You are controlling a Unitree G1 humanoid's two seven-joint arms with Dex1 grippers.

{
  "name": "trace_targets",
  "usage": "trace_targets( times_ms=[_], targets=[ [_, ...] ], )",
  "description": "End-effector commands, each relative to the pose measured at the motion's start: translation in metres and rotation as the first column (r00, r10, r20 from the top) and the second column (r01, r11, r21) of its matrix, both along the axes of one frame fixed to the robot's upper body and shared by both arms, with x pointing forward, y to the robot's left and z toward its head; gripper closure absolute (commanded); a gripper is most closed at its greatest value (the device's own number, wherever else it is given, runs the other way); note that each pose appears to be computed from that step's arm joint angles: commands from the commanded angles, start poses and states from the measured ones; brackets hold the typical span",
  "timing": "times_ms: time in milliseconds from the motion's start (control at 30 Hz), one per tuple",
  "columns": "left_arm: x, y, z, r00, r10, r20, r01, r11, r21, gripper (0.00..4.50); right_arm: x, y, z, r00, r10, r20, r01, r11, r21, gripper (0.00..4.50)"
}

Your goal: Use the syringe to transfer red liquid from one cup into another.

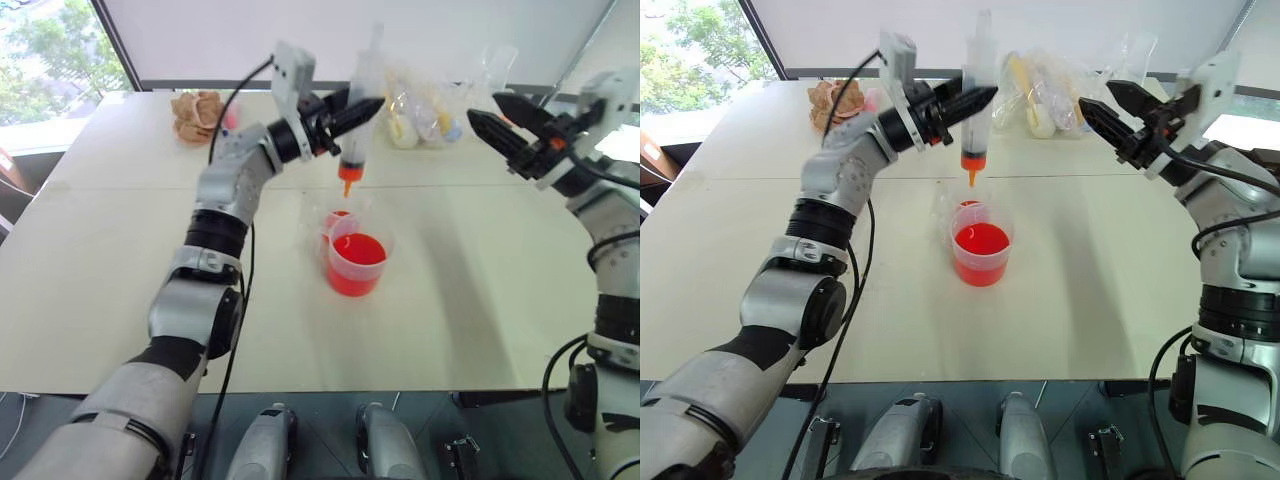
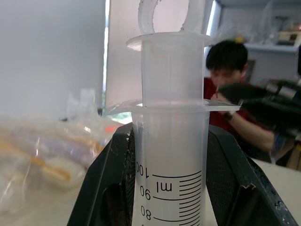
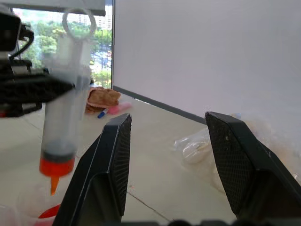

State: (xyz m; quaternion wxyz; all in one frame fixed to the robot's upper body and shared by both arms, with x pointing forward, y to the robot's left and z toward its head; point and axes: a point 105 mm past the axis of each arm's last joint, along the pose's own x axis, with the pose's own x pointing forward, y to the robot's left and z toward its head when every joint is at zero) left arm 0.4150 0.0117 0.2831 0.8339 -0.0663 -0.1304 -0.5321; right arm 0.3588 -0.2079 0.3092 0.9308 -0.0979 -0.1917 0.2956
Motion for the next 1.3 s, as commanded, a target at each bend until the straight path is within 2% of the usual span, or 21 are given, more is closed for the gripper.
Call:
trace_targets(
  times_ms=[33, 200, 433, 867, 1200, 1300],
  targets=[
    [-0.002, 0.001, 0.016, 0.998, -0.006, 0.07, 0.008, 1.0, -0.026, 3.06, 0.002, 0.009, 0.024, 0.991, -0.033, 0.127, 0.037, 0.999, -0.031, 1.93],
    [-0.003, 0.004, 0.013, 0.996, -0.001, 0.085, 0.002, 1.0, -0.019, 3.06, 0.003, 0.033, 0.042, 0.978, 0.029, 0.205, -0.026, 0.999, -0.021, 1.93],
    [-0.01, -0.002, 0.003, 0.991, -0.03, 0.127, 0.025, 0.999, 0.044, 3.06, 0.012, 0.065, 0.042, 0.969, 0.142, 0.202, -0.132, 0.989, -0.062, 1.93],
    [-0.018, -0.009, -0.012, 0.982, -0.084, 0.168, 0.063, 0.99, 0.13, 3.06, 0.023, 0.083, 0.033, 0.96, 0.22, 0.175, -0.209, 0.974, -0.084, 1.93],
    [-0.018, -0.003, 0.004, 0.987, -0.079, 0.138, 0.075, 0.997, 0.029, 3.06, 0.033, 0.083, 0.019, 0.967, 0.216, 0.134, -0.2, 0.972, -0.123, 1.93],
    [-0.019, -0.004, -0.003, 0.984, -0.087, 0.154, 0.075, 0.994, 0.083, 3.06, 0.033, 0.085, 0.021, 0.965, 0.222, 0.143, -0.207, 0.972, -0.114, 1.93]
  ],
)
